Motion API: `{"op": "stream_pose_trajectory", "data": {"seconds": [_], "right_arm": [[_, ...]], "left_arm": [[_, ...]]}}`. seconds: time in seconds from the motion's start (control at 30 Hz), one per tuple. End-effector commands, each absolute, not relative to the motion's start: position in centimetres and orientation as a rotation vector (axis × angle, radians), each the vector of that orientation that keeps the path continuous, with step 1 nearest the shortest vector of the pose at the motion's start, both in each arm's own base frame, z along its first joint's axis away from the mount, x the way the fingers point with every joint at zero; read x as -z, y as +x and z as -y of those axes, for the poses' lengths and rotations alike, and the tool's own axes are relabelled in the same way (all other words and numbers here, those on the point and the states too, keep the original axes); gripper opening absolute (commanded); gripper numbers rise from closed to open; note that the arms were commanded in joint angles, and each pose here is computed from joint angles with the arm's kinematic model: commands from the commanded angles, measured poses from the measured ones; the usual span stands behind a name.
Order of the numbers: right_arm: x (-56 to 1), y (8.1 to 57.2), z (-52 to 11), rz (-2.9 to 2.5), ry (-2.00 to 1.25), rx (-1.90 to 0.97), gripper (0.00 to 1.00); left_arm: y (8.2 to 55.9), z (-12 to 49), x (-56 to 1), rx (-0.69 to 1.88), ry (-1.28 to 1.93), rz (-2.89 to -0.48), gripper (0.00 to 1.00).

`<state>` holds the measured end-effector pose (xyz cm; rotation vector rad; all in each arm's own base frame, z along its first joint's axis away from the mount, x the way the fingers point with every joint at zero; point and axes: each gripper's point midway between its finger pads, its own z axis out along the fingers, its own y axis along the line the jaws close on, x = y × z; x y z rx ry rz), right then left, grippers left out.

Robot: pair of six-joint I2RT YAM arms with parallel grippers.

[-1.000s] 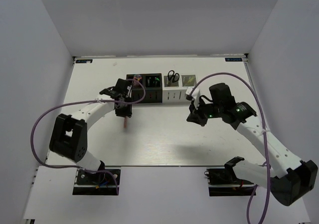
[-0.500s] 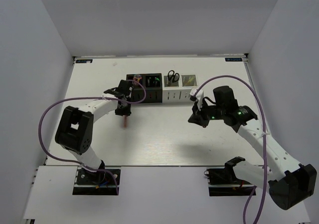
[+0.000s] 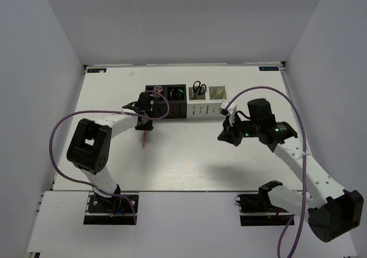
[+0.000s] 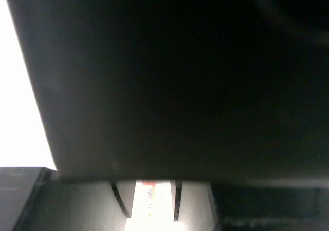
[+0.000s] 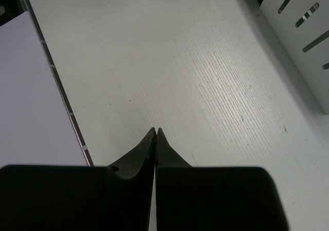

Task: Sort the stationery into containers
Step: Grab a piece of stationery with the left arm

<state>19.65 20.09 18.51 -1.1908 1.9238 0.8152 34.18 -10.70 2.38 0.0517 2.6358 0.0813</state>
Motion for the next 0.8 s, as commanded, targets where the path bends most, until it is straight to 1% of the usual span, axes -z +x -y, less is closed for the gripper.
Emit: {"op": "stream_pose_trajectory", "data": {"seconds": [0.0,0.13,0.37,0.5,0.77], "right_arm": [[-19.3,19.8,-20.3,-1.881,-1.181,-0.831,0.0],[-19.1,19.7,-20.2,-1.881,-1.181,-0.838,0.0],[-19.2,19.6,-20.2,-1.872,-1.181,-0.846,0.0],[-19.2,19.7,-20.1,-1.873,-1.177,-0.843,0.0],[-19.3,19.5,-20.1,-1.866,-1.183,-0.851,0.0]], "left_arm": [[31.6,9.3,-0.5,-0.121,0.018,-2.702,0.4],[31.7,9.1,-0.6,-0.1,0.003,-2.645,0.42],[33.1,9.3,-2.5,-0.031,-0.071,-2.509,0.45],[33.1,9.3,-2.6,-0.016,-0.103,-2.485,0.46],[31.2,8.3,-0.8,-0.051,-0.137,-2.507,0.46]]}}
